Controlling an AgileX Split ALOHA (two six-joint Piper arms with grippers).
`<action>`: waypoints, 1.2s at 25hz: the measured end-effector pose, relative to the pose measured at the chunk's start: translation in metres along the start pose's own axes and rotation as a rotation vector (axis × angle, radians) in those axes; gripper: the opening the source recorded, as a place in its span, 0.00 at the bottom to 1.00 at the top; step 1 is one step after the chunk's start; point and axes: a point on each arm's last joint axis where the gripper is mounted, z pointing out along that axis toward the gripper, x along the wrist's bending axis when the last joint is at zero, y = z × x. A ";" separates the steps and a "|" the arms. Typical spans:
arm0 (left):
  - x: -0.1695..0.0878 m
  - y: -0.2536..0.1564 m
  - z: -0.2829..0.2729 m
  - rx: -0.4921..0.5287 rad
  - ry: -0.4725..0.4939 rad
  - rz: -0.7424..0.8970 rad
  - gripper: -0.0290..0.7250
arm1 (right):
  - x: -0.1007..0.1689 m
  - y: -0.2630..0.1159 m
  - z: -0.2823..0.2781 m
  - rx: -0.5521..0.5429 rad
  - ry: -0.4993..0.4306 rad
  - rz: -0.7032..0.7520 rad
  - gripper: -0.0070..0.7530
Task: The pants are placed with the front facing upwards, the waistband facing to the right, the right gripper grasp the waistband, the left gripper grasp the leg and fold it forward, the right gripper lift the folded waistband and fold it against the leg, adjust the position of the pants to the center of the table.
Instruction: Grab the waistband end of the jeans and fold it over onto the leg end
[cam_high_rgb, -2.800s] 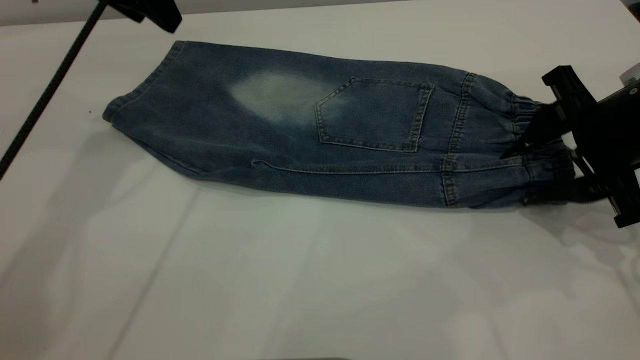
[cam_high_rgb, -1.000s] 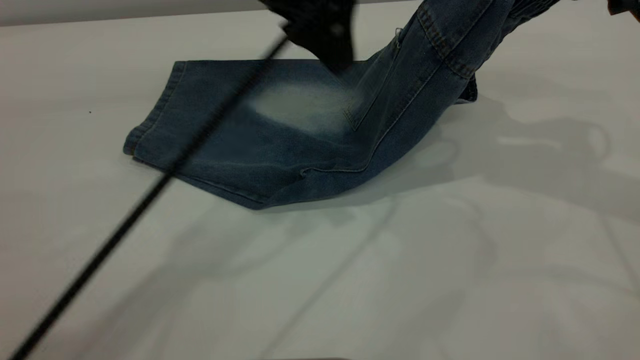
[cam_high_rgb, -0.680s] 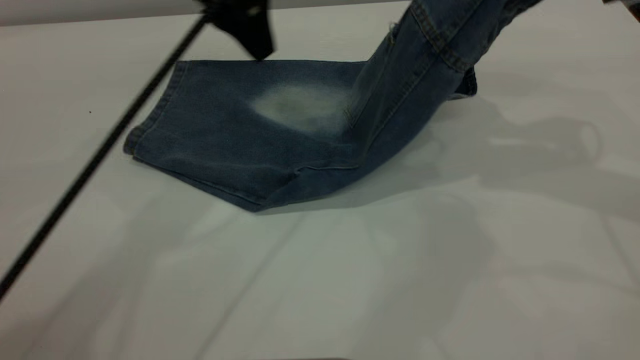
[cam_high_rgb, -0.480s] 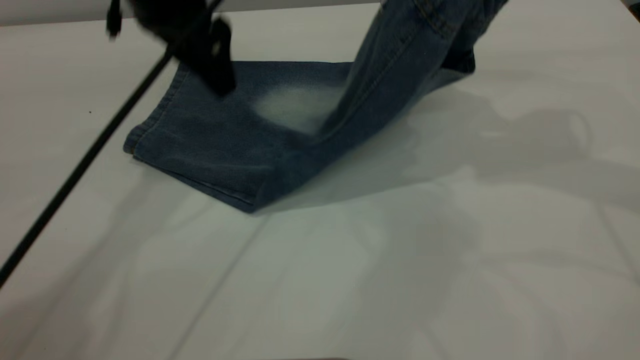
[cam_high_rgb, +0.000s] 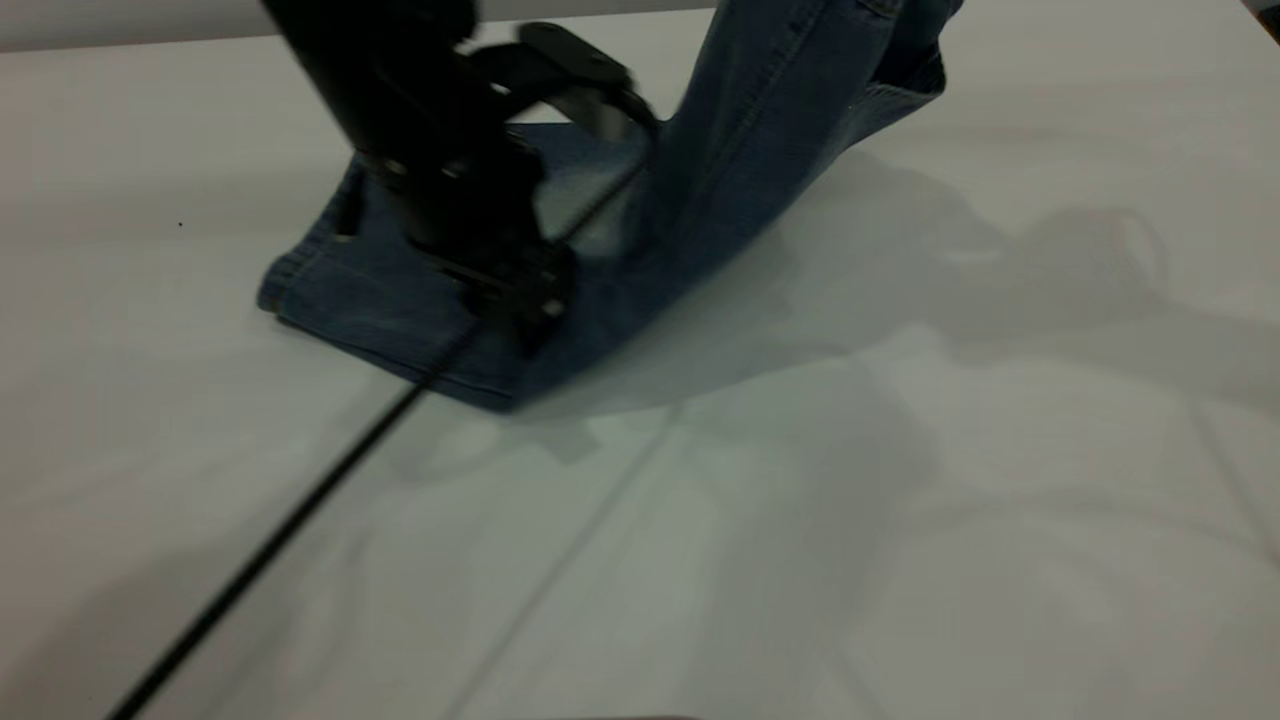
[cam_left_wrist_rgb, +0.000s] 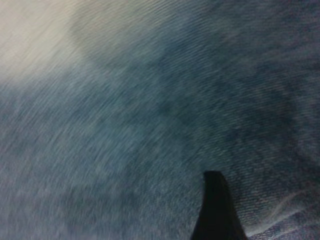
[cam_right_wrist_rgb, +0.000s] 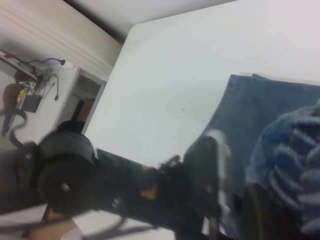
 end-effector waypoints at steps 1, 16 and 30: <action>-0.006 0.004 0.003 -0.012 0.004 0.015 0.62 | 0.001 0.000 0.000 0.002 0.006 0.000 0.08; -0.020 0.025 -0.034 -0.117 0.035 0.024 0.62 | 0.000 -0.004 0.000 0.047 0.006 -0.033 0.08; 0.034 0.001 -0.262 -0.556 0.365 -0.111 0.62 | 0.023 -0.022 0.031 0.117 -0.005 -0.120 0.07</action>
